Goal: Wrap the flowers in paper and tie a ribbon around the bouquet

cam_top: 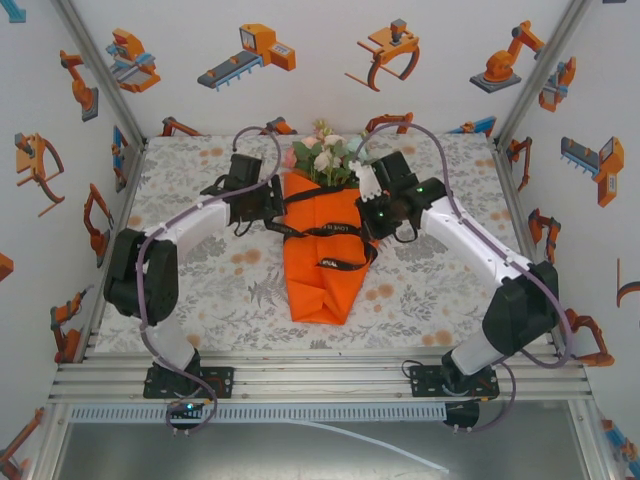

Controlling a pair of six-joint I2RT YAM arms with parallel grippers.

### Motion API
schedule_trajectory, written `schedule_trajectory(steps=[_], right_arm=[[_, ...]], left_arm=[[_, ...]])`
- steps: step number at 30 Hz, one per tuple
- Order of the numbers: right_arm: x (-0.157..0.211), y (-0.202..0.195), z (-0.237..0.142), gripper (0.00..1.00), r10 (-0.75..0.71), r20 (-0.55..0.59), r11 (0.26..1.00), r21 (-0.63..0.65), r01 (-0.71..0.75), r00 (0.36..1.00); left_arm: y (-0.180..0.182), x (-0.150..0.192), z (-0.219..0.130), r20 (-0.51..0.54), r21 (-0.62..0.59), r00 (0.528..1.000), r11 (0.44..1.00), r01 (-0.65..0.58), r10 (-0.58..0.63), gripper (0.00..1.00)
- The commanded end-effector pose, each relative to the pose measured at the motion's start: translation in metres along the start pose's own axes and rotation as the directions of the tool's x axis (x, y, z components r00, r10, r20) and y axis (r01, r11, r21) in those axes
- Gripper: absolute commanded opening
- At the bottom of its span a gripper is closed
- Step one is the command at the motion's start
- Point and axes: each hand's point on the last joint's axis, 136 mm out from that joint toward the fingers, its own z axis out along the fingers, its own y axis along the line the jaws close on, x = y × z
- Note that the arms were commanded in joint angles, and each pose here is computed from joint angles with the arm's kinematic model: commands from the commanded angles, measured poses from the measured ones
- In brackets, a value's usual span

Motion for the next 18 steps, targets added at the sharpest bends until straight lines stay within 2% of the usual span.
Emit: schedule_trajectory(steps=[1, 7, 10, 13, 15, 16, 18], right_arm=[[0.01, 0.002, 0.011, 0.0, -0.024, -0.017, 0.999, -0.026, 0.023, 1.0], [0.003, 0.01, 0.02, 0.0, 0.015, 0.039, 0.996, -0.084, -0.012, 0.999], [0.003, 0.009, 0.021, 0.0, 0.022, 0.045, 0.997, -0.08, -0.019, 0.999], [0.003, 0.001, 0.02, 0.0, 0.021, 0.051, 0.999, -0.031, -0.02, 0.998], [0.006, -0.011, 0.016, 0.0, -0.008, 0.045, 0.999, 0.042, 0.006, 0.999], [0.007, -0.018, 0.013, 0.0, -0.026, 0.04, 0.996, 0.086, 0.023, 0.999], [0.009, -0.036, 0.005, 0.0, -0.085, 0.026, 0.977, 0.2, 0.078, 0.996]], left_arm=[[0.006, 0.009, 0.019, -0.092, 0.06, 0.958, 0.959, 0.279, -0.273, 0.67], [0.018, 0.024, 0.036, -0.122, 0.018, 0.885, 0.89, 0.455, -0.45, 0.65], [0.017, 0.034, 0.044, -0.164, 0.011, 0.851, 0.862, 0.508, -0.499, 0.56], [0.02, 0.044, 0.049, -0.192, -0.012, 0.826, 0.843, 0.538, -0.53, 0.31], [0.029, 0.047, 0.048, -0.189, -0.049, 0.815, 0.834, 0.549, -0.547, 0.05], [0.033, 0.045, 0.046, -0.181, -0.058, 0.814, 0.832, 0.551, -0.552, 0.0], [0.044, 0.035, 0.036, -0.134, -0.076, 0.822, 0.833, 0.549, -0.554, 0.0]])
